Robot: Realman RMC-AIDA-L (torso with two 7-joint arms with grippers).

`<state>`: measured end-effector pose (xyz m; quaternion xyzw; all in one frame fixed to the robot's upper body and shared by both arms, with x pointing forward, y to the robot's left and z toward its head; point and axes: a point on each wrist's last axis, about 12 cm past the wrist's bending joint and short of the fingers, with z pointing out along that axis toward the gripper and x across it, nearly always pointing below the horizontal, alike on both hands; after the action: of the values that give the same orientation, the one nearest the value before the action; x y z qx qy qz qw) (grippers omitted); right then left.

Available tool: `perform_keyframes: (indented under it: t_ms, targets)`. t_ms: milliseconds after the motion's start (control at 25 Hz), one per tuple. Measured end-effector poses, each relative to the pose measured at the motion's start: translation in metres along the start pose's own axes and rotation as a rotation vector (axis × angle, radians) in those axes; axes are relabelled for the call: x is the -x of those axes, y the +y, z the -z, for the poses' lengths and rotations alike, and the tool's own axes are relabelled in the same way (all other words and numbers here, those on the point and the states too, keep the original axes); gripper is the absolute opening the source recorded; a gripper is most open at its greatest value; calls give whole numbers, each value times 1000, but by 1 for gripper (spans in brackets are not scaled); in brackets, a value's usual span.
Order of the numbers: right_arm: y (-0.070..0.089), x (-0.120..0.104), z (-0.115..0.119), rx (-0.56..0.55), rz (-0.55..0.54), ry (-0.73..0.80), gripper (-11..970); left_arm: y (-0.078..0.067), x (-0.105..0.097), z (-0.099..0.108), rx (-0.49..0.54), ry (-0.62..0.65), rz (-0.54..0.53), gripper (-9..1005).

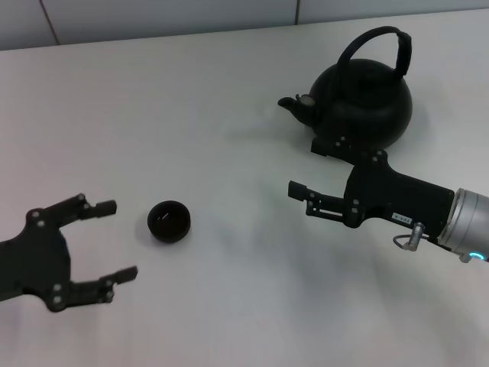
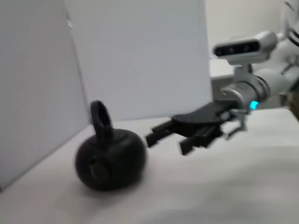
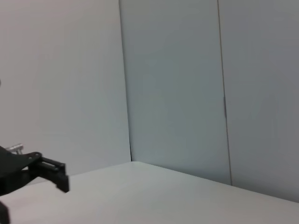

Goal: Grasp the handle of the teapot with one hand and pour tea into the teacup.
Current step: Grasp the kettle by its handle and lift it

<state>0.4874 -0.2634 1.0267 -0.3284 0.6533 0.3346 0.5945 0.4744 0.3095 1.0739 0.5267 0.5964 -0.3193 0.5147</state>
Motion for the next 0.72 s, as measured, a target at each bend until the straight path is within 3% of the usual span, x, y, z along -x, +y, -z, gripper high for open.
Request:
perform_keyframes:
  t_ms: [200, 440, 560, 720]
  targets:
    - [0, -1, 1, -4, 5, 4, 825, 1, 4, 9, -96, 30, -21, 785]
    - [2, -5, 8, -49, 35, -7, 825, 2, 6, 12, -90, 12, -8, 769]
    - [3, -6, 11, -57, 31, -11, 825, 8, 9, 11, -54, 2, 94, 741]
    - [3, -6, 13, -65, 27, -12, 825, 12, 10, 10, -57, 14, 138, 730]
